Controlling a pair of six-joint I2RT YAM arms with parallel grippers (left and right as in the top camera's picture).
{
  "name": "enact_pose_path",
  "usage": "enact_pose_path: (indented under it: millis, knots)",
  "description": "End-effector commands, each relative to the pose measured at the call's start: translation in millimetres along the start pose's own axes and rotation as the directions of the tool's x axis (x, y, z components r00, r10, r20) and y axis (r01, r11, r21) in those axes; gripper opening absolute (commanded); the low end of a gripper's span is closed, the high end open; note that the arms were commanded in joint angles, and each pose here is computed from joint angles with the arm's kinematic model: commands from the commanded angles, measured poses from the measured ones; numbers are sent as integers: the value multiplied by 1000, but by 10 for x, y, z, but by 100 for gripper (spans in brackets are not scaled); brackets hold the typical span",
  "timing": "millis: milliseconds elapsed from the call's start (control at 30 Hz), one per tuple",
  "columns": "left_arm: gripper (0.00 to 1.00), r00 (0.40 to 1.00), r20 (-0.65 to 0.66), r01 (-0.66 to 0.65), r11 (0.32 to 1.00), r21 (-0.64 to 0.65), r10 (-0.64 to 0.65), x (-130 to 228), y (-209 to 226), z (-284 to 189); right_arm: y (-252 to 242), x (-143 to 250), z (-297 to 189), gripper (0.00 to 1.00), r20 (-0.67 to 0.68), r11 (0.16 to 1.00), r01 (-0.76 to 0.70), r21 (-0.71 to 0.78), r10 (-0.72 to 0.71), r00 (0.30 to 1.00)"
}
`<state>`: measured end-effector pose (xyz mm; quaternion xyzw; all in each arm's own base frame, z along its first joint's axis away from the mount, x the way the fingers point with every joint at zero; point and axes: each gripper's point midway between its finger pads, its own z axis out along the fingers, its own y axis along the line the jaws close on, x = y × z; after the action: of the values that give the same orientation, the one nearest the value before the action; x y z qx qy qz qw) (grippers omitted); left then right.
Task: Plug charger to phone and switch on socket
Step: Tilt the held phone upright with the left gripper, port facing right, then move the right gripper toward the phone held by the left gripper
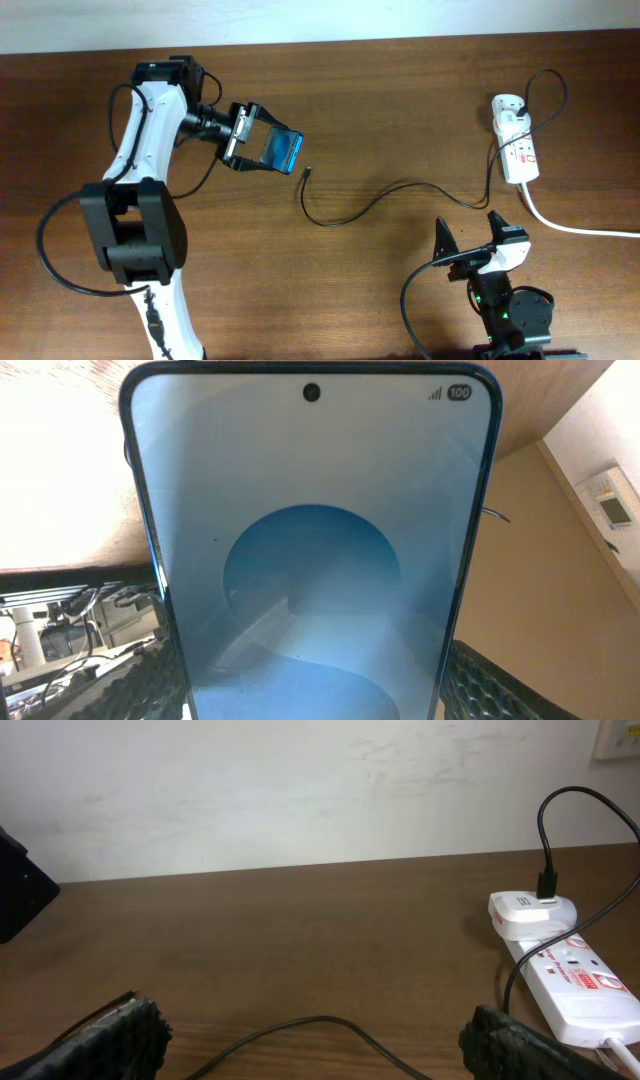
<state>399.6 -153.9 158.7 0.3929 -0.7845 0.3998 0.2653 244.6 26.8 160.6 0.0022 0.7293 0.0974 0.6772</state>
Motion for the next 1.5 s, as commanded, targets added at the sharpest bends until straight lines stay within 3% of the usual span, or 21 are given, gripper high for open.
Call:
enact_pose_path:
  millis: [0, 567, 767, 867, 1467]
  knots:
    - [0, 999, 31, -6, 1000, 1, 6, -30, -36, -66, 4, 27, 1, 98, -5, 1000, -8, -1, 8, 1000]
    - [0, 999, 40, 16, 1000, -4, -15, -44, -24, -67, 0, 26, 1, 98, -4, 1000, -8, 1, 8, 1000]
    - [0, 999, 50, 16, 1000, -13, -15, -63, -10, -68, 165, -13, -7, 98, 7, 996, -7, -93, 7, 1000]
    - [0, 999, 50, 16, 1000, -13, -16, -62, -9, -68, 170, -12, -7, 98, -1, 992, -78, -96, 78, 997]
    - [0, 999, 50, 16, 1000, -12, -15, -62, -11, -68, 470, -534, -168, 98, -16, 968, -121, -221, 121, 993]
